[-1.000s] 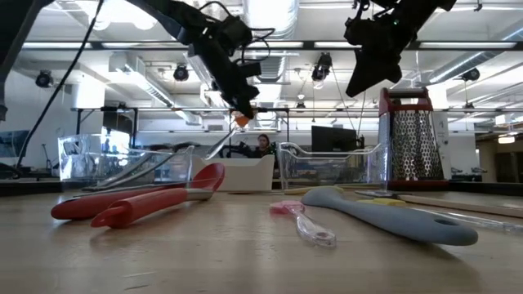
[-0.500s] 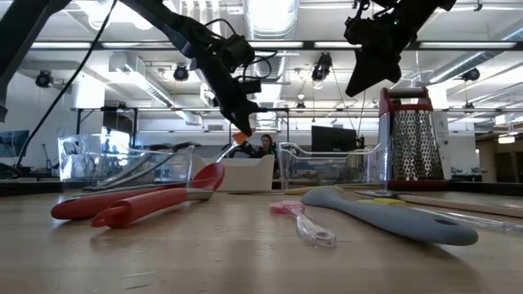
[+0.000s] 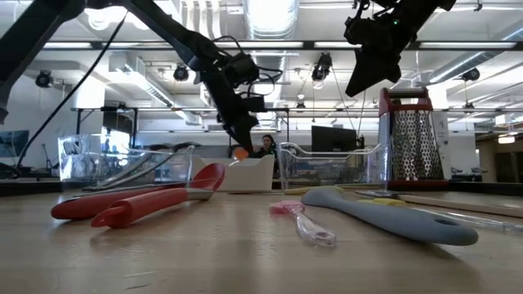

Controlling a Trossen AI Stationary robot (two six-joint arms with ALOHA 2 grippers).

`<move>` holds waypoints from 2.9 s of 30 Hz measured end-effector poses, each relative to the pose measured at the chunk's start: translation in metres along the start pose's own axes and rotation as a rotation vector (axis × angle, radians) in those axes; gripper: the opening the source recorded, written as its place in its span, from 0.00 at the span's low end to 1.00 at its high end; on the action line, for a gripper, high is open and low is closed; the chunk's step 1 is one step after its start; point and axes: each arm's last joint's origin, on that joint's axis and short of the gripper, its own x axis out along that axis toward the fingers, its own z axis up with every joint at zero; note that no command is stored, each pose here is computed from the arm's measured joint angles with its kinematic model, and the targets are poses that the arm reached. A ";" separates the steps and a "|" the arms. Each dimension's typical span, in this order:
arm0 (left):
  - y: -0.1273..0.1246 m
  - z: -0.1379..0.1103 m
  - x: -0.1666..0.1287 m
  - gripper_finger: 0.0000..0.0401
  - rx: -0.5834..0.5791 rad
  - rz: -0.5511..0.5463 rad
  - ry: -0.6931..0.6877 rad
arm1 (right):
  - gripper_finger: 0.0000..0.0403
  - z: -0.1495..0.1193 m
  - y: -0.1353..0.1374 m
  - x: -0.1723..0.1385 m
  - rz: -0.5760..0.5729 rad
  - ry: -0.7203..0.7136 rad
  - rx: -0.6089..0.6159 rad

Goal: Pick & Place Kitchen Items
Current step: Put the orange spatula into the white bin, then put the yellow table knife into the right transparent bin

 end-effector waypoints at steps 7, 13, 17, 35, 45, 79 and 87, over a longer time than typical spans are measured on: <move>0.000 0.006 0.026 0.05 0.036 -0.034 0.073 | 0.11 0.000 0.000 0.000 0.000 0.001 0.000; -0.002 0.008 0.048 0.05 0.041 -0.066 0.126 | 0.11 0.000 0.000 0.000 0.000 0.001 -0.019; -0.004 0.007 0.059 0.05 0.044 -0.090 0.150 | 0.11 0.000 0.000 0.000 0.000 0.001 -0.039; -0.005 0.002 0.074 0.17 0.033 -0.130 0.171 | 0.11 -0.001 0.000 0.000 -0.001 0.002 -0.054; -0.005 0.002 0.073 0.47 0.038 -0.125 0.191 | 0.11 -0.001 0.000 0.000 -0.001 0.002 -0.053; -0.026 0.026 -0.157 0.48 -0.045 -0.163 -0.205 | 0.13 -0.002 0.001 0.004 0.003 0.025 -0.117; -0.056 -0.021 -0.215 0.47 -0.077 -0.225 -0.436 | 0.30 -0.006 0.005 0.033 -0.015 0.128 -0.213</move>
